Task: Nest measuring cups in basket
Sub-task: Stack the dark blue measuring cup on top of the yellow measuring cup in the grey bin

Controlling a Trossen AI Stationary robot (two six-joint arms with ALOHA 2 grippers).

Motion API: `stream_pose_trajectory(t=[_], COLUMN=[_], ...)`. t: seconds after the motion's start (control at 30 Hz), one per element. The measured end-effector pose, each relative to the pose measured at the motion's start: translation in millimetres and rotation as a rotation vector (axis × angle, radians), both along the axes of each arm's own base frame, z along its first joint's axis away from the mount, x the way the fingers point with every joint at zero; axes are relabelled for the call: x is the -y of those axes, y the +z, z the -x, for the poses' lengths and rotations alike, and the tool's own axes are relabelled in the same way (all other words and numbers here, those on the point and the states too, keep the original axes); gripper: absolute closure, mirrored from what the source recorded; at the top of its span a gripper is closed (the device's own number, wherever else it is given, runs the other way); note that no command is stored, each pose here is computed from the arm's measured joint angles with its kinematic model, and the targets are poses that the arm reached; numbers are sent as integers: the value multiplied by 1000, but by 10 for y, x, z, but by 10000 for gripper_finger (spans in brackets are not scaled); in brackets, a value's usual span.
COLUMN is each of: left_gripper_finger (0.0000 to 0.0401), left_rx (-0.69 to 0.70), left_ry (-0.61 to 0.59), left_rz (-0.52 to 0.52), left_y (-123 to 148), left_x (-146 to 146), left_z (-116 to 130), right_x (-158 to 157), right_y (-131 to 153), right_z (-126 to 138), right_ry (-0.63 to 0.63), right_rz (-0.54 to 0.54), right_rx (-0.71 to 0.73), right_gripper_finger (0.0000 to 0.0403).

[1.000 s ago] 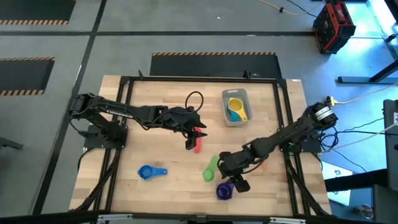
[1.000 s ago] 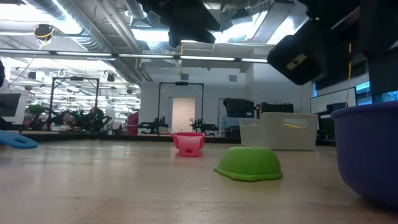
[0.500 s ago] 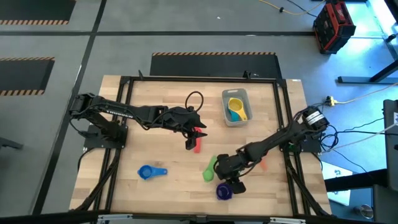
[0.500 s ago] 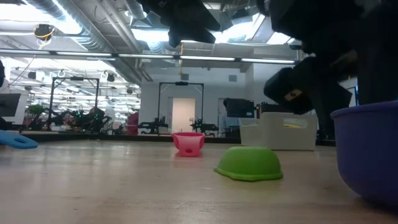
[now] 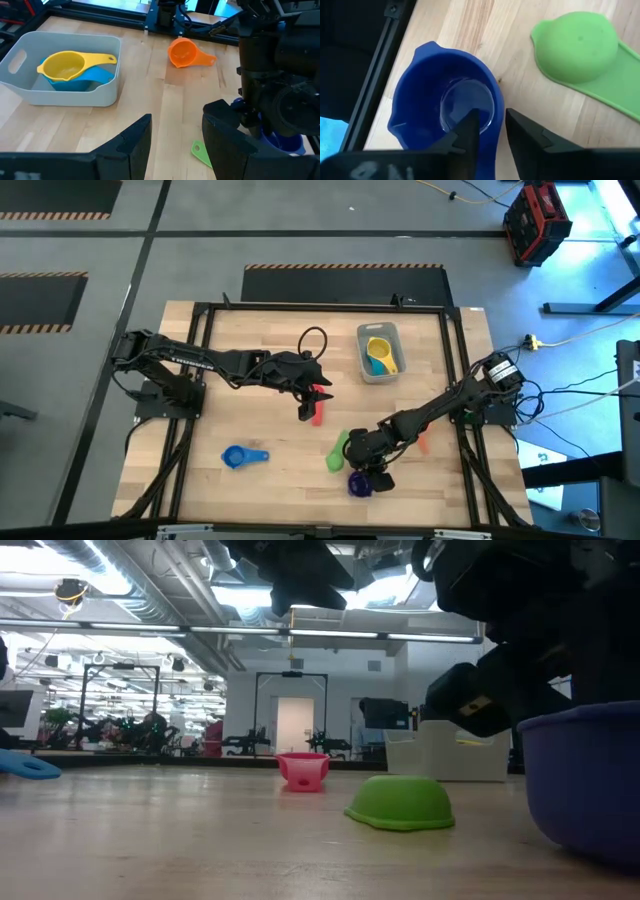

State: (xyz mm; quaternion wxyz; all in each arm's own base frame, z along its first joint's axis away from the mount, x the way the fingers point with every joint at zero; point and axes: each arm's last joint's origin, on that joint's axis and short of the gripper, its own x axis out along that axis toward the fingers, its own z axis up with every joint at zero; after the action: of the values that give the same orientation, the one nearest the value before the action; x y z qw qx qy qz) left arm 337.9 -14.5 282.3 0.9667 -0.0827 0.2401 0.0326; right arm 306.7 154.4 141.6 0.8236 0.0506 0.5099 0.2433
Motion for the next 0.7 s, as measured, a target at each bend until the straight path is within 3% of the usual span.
stream_pose_trajectory(t=[0.33, 0.7], left_gripper_finger=[234, 234], left_rx=[0, 0], left_ry=[0, 0], left_rz=[0, 0], left_y=[0, 0], left_x=[0, 0], left_z=[0, 0], right_x=[8, 9], right_y=[-2, -2], right_z=[-5, -5], right_ry=[-75, -77], right_rz=[1, 2], right_rx=[-18, -18], right_gripper_finger=[321, 322])
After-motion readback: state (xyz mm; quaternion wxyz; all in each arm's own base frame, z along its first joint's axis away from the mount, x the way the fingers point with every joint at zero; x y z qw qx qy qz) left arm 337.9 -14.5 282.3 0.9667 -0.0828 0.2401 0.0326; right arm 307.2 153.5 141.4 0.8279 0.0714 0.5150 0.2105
